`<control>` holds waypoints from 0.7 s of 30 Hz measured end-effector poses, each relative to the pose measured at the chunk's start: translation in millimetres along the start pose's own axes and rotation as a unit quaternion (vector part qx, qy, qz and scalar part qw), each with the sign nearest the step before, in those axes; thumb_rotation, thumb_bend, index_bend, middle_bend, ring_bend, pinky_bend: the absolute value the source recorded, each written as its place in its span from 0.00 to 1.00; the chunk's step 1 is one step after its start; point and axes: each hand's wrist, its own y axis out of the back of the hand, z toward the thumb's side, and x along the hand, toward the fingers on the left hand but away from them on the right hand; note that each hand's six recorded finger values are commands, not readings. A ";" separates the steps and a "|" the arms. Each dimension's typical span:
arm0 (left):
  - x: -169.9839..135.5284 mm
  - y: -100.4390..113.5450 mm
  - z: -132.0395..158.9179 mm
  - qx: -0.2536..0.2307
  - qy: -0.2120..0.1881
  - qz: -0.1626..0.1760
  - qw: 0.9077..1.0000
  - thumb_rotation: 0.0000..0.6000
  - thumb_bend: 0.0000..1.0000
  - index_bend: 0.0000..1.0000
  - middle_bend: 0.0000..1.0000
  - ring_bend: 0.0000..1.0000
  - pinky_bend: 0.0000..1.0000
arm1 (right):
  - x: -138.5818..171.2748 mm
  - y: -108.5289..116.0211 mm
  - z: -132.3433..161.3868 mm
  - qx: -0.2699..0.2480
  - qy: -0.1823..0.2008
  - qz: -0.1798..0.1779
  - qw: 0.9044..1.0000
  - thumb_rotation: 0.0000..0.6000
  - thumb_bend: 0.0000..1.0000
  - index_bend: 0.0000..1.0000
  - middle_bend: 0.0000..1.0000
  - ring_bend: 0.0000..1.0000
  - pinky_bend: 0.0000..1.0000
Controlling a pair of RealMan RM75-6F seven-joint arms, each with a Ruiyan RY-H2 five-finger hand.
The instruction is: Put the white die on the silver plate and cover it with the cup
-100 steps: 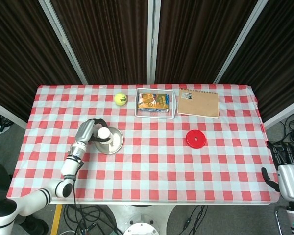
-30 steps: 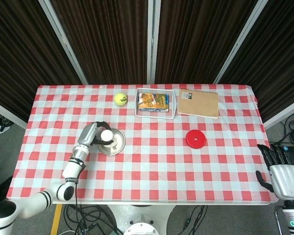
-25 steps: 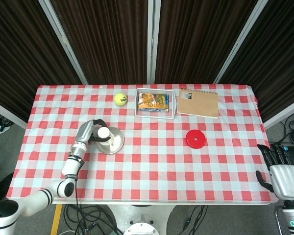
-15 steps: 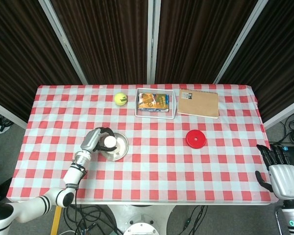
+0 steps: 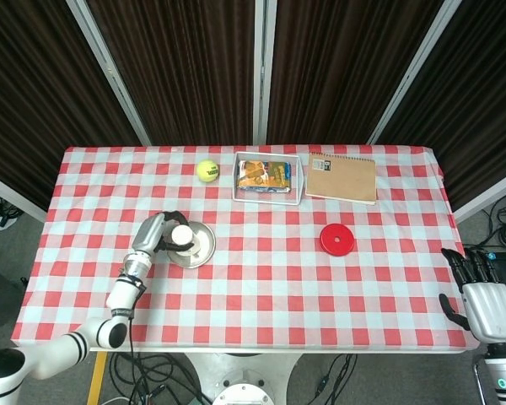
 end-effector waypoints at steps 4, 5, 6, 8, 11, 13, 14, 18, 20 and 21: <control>-11.0 -11.6 8.5 0.004 -0.018 -0.026 0.999 1.00 0.14 0.51 0.48 0.30 0.22 | 0.6 0.4 -1.4 0.000 -0.002 -0.001 1.000 1.00 0.33 0.00 0.11 0.00 0.00; -12.3 -13.2 9.0 0.007 -0.020 -0.029 0.999 1.00 0.14 0.51 0.48 0.30 0.22 | 0.9 0.9 -2.1 0.000 -0.004 -0.002 1.000 1.00 0.33 0.00 0.11 0.00 0.00; -12.2 -13.6 8.9 0.010 -0.020 -0.030 0.999 1.00 0.14 0.51 0.48 0.30 0.22 | 1.0 1.4 -2.5 0.000 -0.004 -0.002 1.000 1.00 0.33 0.00 0.11 0.00 0.00; -9.5 -11.5 7.1 0.012 -0.017 -0.025 0.999 1.00 0.14 0.51 0.48 0.30 0.22 | 1.3 2.5 -3.0 0.000 -0.006 -0.004 1.000 1.00 0.33 0.00 0.11 0.00 0.00; -1.1 -2.6 1.9 0.011 -0.005 -0.007 1.000 1.00 0.14 0.51 0.48 0.30 0.22 | 1.5 3.5 -2.5 0.001 -0.005 -0.006 1.000 1.00 0.33 0.00 0.11 0.00 0.00; 5.9 6.4 -2.3 0.007 0.006 0.010 1.000 1.00 0.14 0.51 0.48 0.30 0.22 | 1.5 3.2 -2.3 0.001 -0.004 -0.005 1.000 1.00 0.33 0.00 0.11 0.00 0.00; 8.7 10.0 -4.1 0.005 0.011 0.016 1.000 1.00 0.14 0.51 0.48 0.30 0.22 | 1.5 2.7 -2.2 0.001 -0.004 -0.004 1.000 1.00 0.33 0.00 0.11 0.00 0.00; 12.0 12.1 -7.4 -0.004 0.021 0.018 1.000 1.00 0.14 0.51 0.48 0.30 0.22 | 1.9 1.3 -1.5 0.000 -0.002 -0.002 1.000 1.00 0.33 0.00 0.11 0.00 0.00; 9.3 8.4 -5.8 -0.005 0.018 0.011 1.000 1.00 0.14 0.51 0.48 0.30 0.22 | 2.2 1.1 -1.6 -0.001 -0.002 -0.003 1.000 1.00 0.33 0.00 0.11 0.00 0.00; 6.6 4.8 -4.1 -0.005 0.014 0.004 1.000 1.00 0.14 0.51 0.48 0.30 0.22 | 2.3 1.2 -1.7 -0.001 -0.002 -0.003 1.000 1.00 0.33 0.00 0.11 0.00 0.00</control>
